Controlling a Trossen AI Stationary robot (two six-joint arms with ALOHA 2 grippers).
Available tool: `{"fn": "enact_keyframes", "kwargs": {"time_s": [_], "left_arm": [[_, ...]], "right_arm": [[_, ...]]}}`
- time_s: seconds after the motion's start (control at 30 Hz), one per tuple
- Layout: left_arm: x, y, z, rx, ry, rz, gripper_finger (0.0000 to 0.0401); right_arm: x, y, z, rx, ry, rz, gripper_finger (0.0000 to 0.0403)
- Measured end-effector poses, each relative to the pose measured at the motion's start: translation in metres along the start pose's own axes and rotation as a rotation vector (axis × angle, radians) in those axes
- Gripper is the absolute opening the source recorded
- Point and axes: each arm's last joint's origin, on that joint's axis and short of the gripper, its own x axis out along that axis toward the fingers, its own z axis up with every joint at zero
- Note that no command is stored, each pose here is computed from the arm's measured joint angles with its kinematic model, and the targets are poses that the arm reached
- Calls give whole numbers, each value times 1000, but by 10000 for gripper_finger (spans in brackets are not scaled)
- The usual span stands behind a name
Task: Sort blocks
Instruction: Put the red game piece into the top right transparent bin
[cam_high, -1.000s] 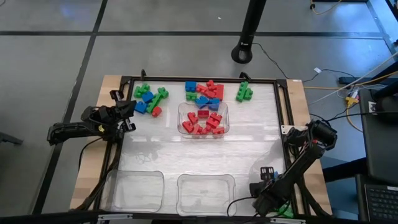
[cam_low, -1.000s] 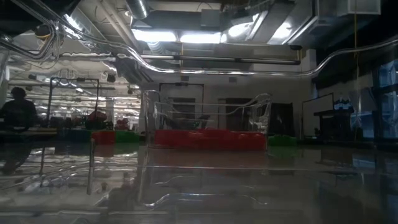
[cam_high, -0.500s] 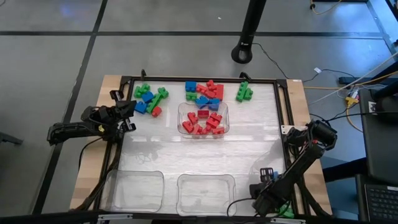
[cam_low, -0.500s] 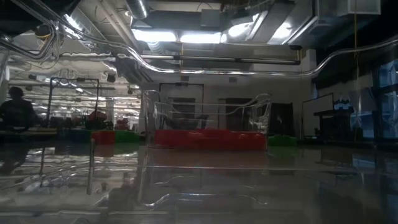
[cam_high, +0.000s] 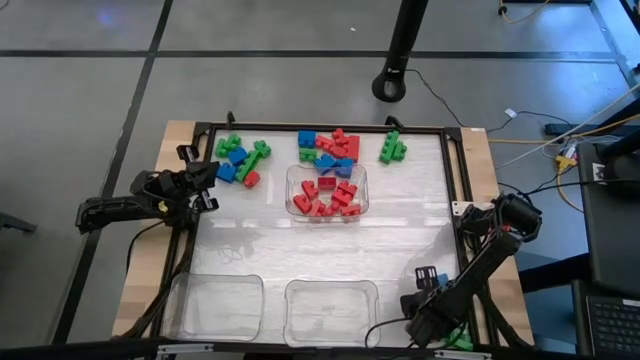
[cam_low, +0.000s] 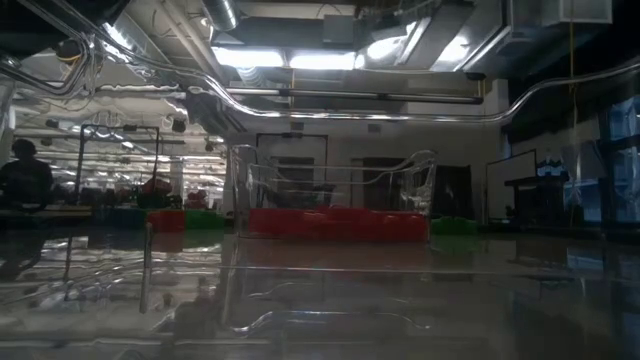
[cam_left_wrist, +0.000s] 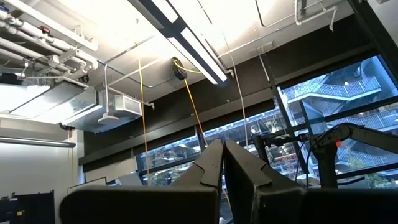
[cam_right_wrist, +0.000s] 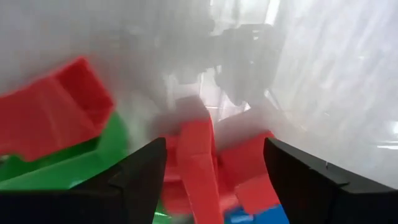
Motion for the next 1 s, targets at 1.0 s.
{"fn": "enact_keyframes", "kwargs": {"time_s": [1.0], "left_arm": [[0, 0, 0, 15, 2, -1, 6]], "right_arm": [[-12, 8, -15, 31, 35, -78, 269]]}}
